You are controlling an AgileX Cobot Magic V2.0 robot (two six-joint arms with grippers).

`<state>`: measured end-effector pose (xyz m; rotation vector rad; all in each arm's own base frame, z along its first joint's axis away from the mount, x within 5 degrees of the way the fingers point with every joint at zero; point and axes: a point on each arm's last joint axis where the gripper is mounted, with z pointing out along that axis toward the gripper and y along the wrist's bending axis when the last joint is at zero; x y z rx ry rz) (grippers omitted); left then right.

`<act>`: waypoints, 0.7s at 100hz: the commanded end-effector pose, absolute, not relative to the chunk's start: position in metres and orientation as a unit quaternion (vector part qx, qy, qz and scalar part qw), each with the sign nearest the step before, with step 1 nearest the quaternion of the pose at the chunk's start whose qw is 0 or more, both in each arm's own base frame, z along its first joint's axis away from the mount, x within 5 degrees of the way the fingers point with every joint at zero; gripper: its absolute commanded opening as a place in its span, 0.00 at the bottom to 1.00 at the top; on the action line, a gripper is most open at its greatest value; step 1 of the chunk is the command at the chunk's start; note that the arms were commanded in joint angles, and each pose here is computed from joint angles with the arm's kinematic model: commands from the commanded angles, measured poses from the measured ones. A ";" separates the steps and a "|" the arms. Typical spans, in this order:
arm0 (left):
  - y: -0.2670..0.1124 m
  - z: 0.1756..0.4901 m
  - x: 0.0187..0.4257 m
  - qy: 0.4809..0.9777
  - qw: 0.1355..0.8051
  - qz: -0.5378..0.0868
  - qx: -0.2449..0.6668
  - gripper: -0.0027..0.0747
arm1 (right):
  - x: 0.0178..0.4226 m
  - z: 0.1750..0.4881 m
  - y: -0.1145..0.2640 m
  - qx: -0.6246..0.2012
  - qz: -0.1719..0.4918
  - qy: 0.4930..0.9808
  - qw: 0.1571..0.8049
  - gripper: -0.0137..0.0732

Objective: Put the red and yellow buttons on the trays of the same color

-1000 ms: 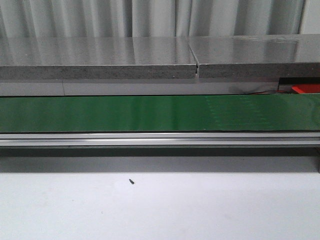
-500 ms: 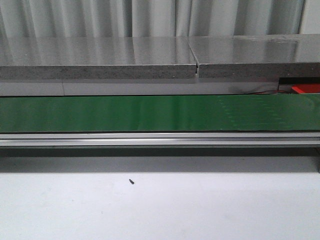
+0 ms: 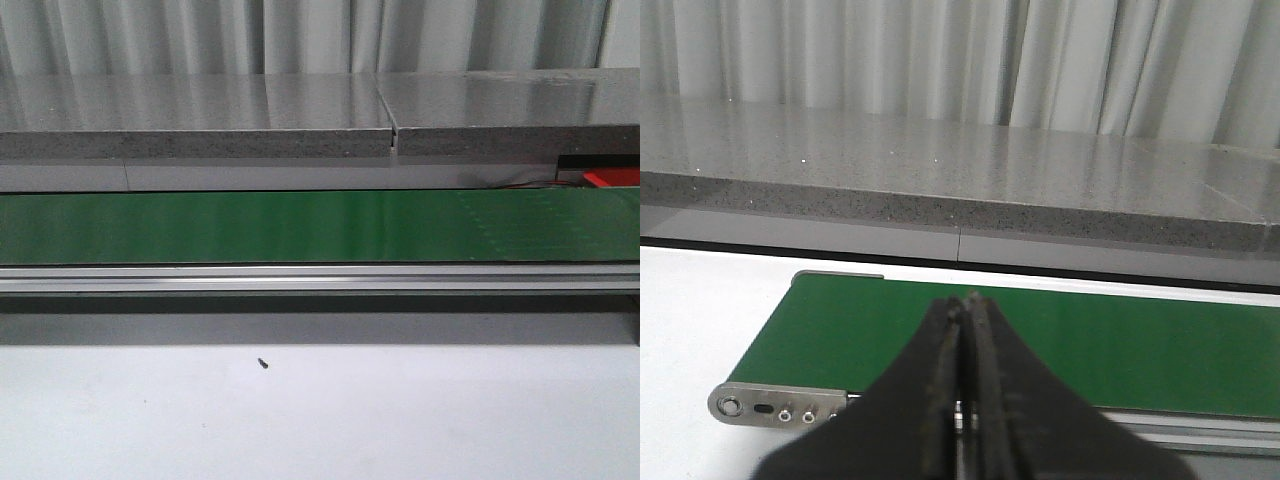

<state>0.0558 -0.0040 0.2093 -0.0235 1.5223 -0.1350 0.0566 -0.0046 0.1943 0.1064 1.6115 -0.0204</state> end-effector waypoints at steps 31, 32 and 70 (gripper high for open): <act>-0.003 0.203 0.055 0.666 0.744 -0.059 -0.013 0.01 | 0.054 0.207 -0.004 0.042 -0.012 0.681 0.731 0.08; -0.003 0.203 0.055 0.666 0.744 -0.059 -0.013 0.01 | 0.054 0.207 -0.004 0.042 -0.012 0.681 0.731 0.08; -0.003 0.203 0.055 0.666 0.744 -0.059 -0.013 0.01 | 0.054 0.207 -0.004 0.042 -0.012 0.681 0.731 0.08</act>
